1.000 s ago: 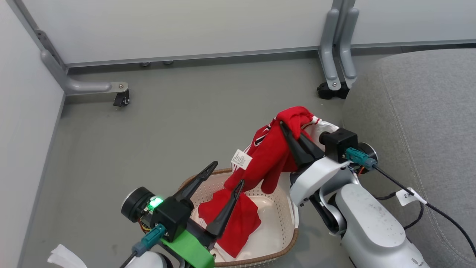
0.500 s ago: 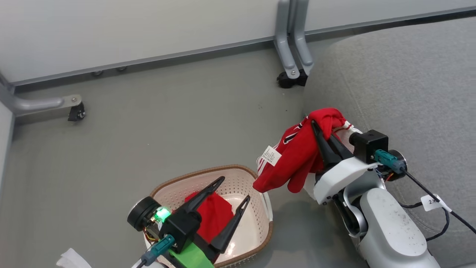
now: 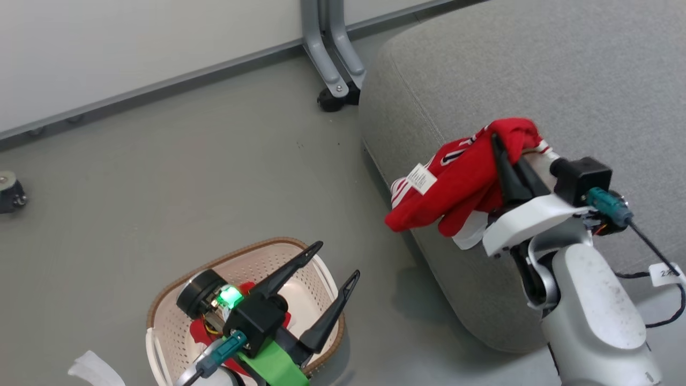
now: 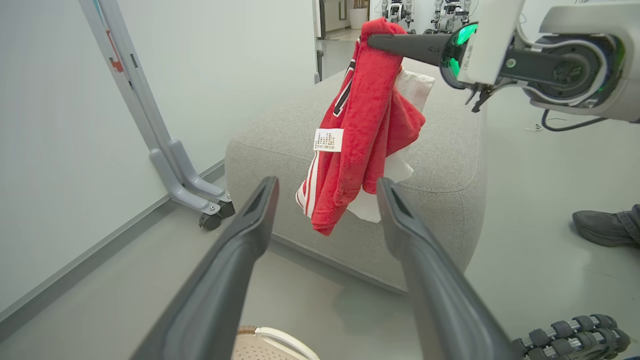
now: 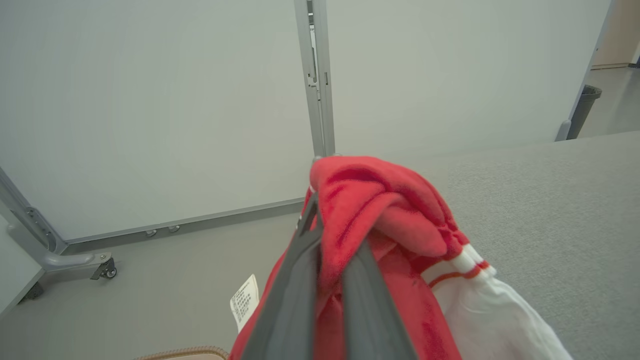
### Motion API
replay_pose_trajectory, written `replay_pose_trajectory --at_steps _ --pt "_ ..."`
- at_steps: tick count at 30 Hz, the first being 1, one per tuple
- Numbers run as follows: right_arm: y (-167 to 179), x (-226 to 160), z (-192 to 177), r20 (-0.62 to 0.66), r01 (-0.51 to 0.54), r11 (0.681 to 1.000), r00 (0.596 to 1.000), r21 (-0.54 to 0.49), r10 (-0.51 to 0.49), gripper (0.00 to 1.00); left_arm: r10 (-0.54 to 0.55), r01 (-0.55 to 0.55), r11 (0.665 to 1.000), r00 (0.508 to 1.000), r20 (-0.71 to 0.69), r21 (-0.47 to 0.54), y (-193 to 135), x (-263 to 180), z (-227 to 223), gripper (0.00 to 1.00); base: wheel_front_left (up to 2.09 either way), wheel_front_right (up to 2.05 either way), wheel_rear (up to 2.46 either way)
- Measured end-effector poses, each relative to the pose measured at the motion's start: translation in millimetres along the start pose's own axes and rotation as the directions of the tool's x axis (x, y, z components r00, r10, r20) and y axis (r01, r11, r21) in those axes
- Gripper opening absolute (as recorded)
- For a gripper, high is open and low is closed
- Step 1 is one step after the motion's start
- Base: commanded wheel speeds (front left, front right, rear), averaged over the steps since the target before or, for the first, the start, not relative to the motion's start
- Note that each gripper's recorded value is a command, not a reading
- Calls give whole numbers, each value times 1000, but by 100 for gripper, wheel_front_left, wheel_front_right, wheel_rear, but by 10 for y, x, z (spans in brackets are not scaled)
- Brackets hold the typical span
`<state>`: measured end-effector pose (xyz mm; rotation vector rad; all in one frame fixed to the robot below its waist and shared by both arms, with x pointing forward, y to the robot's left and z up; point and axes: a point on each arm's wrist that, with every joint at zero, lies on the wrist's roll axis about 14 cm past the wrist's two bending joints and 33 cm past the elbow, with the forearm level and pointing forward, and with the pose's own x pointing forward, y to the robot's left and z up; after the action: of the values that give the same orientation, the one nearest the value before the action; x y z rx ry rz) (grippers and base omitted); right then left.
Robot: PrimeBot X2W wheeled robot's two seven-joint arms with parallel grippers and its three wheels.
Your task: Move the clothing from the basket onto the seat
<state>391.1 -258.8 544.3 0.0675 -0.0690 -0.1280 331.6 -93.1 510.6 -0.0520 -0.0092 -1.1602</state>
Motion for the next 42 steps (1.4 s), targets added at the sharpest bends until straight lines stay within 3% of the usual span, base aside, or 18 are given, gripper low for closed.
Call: replay_pose_trajectory --at_steps 6,13,20,24,33,36,37,38,39,42 --pt "-531 195 299 82 139 990 987 -33 -136 0 -54 53 998 998 44 22 137 218 96 100 0 0 0" --pt "-1170 569 640 174 291 955 945 -63 -277 0 -83 81 996 992 92 28 418 390 105 100 0 0 0" --pt "-1510 1081 645 196 364 924 920 -112 -339 0 -81 80 997 993 89 11 743 429 -152 100 0 0 0" --pt "-1642 1330 340 147 395 910 914 -122 -377 0 -78 78 997 994 81 2 893 431 -347 100 0 0 0" --pt "-1574 1398 -1230 -178 397 908 892 -135 -416 0 -39 39 996 999 5 -78 1122 304 -922 100 0 0 0" --pt "-1517 1339 -1546 -240 394 910 878 -131 -415 0 -26 24 995 999 -22 -93 1173 257 -1056 100 0 0 0" --pt "-1502 1331 -1596 -249 393 910 876 -130 -413 12 -24 21 995 999 -30 -96 1183 244 -1089 100 0 0 0" --pt "-1489 1323 -1634 -257 392 911 874 -129 -412 46 -21 17 995 999 -36 -100 1192 233 -1114 100 0 0 0" --pt "-1480 1310 -1647 -261 390 912 874 -130 -411 99 -20 16 995 999 -41 -100 1197 227 -1122 100 0 0 0" --pt "-1491 1258 -1565 -238 390 910 879 -138 -413 100 -13 9 995 999 -39 -96 1202 223 -1085 100 0 0 0"
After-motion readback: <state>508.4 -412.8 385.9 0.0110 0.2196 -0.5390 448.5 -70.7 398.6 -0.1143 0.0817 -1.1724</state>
